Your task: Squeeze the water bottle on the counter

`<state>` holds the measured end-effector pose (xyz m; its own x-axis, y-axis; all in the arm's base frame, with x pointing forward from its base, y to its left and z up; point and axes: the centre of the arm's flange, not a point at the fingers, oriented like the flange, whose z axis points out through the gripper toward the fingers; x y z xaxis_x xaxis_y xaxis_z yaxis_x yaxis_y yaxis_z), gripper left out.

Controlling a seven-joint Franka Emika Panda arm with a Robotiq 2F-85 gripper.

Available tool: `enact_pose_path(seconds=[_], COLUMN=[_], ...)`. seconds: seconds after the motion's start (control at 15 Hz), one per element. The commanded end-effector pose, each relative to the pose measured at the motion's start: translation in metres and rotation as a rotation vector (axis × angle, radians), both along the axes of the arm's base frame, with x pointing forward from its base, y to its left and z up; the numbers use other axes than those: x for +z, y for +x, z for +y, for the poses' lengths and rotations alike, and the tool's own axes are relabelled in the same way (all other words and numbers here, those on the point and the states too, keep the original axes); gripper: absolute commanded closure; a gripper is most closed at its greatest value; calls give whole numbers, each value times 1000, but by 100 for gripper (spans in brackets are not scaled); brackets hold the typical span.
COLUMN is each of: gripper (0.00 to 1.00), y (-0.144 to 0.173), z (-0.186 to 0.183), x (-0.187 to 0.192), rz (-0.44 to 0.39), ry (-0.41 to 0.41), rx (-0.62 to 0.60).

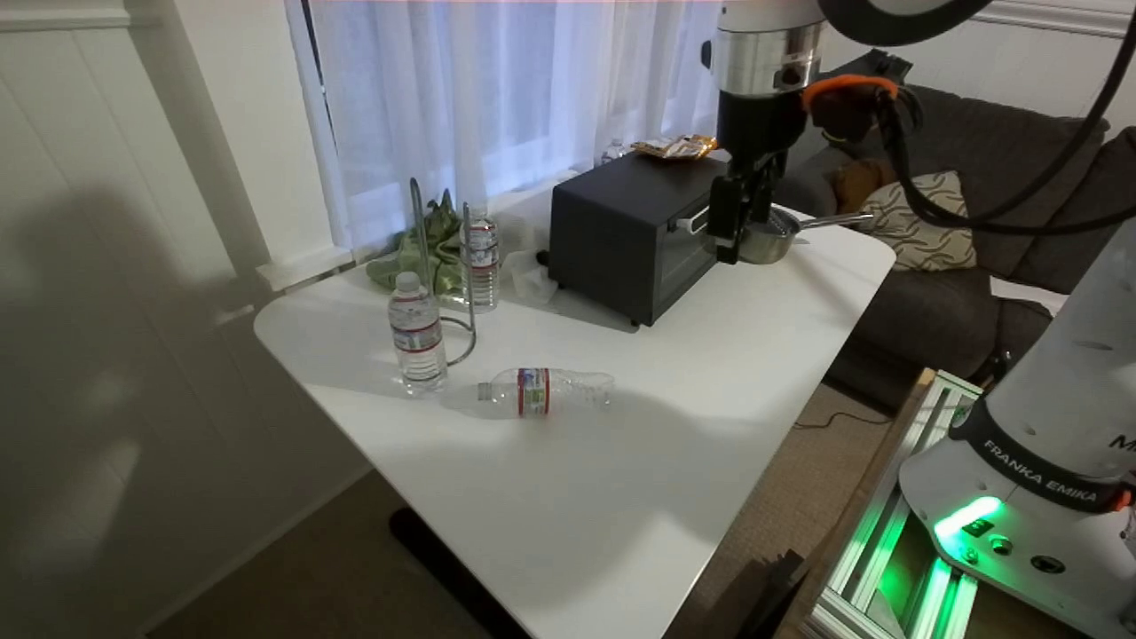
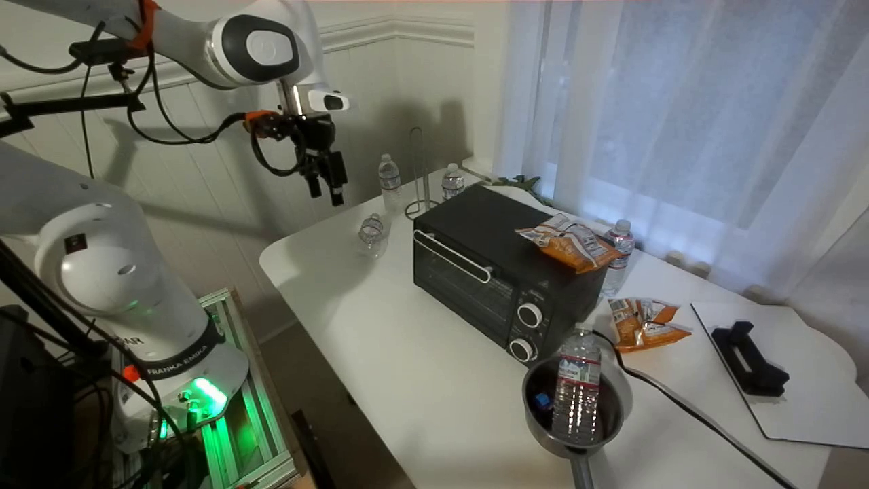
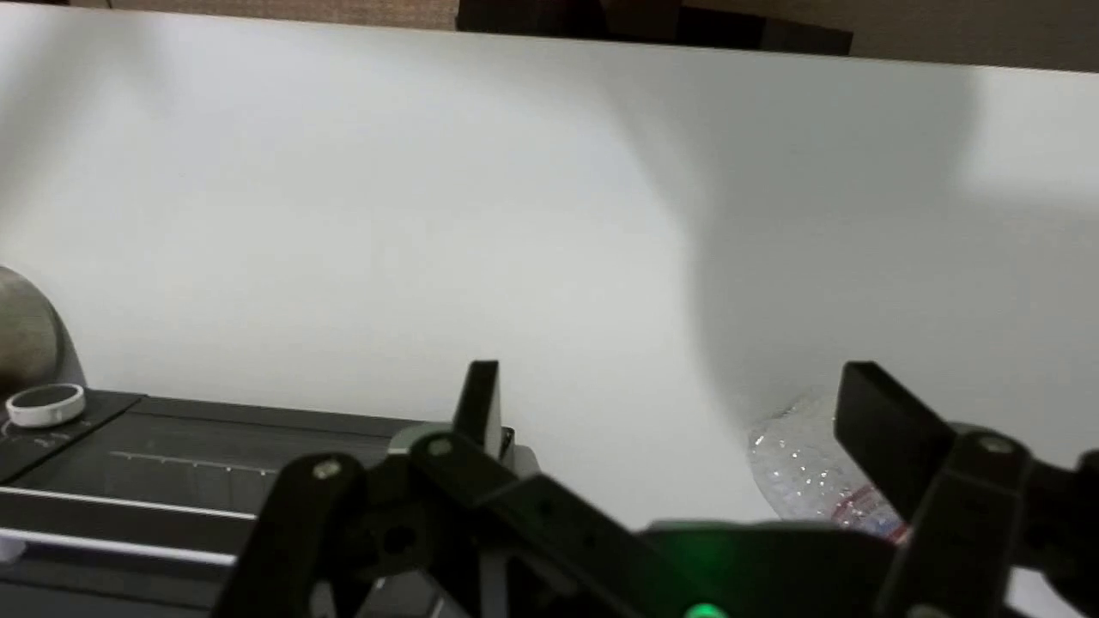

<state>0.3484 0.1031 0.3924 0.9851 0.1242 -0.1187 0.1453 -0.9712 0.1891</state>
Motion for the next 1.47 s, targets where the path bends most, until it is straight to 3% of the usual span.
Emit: enact_pose_path(seconds=[0.0,0.2,0.47,0.8,0.87,1.27,1.4], gripper=[0,0,0,0,0,0,0], y=[40,66,103,138,120,133,139], z=[52,89,111,128,120,126,128], x=[5,-7,-43,-97,-81,-97,-107], rz=[27,59,48,-107,-67,-93,-59], ry=[-38,-57,-63,48,18,55,69], rx=[118,192,266,470,393,443,474])
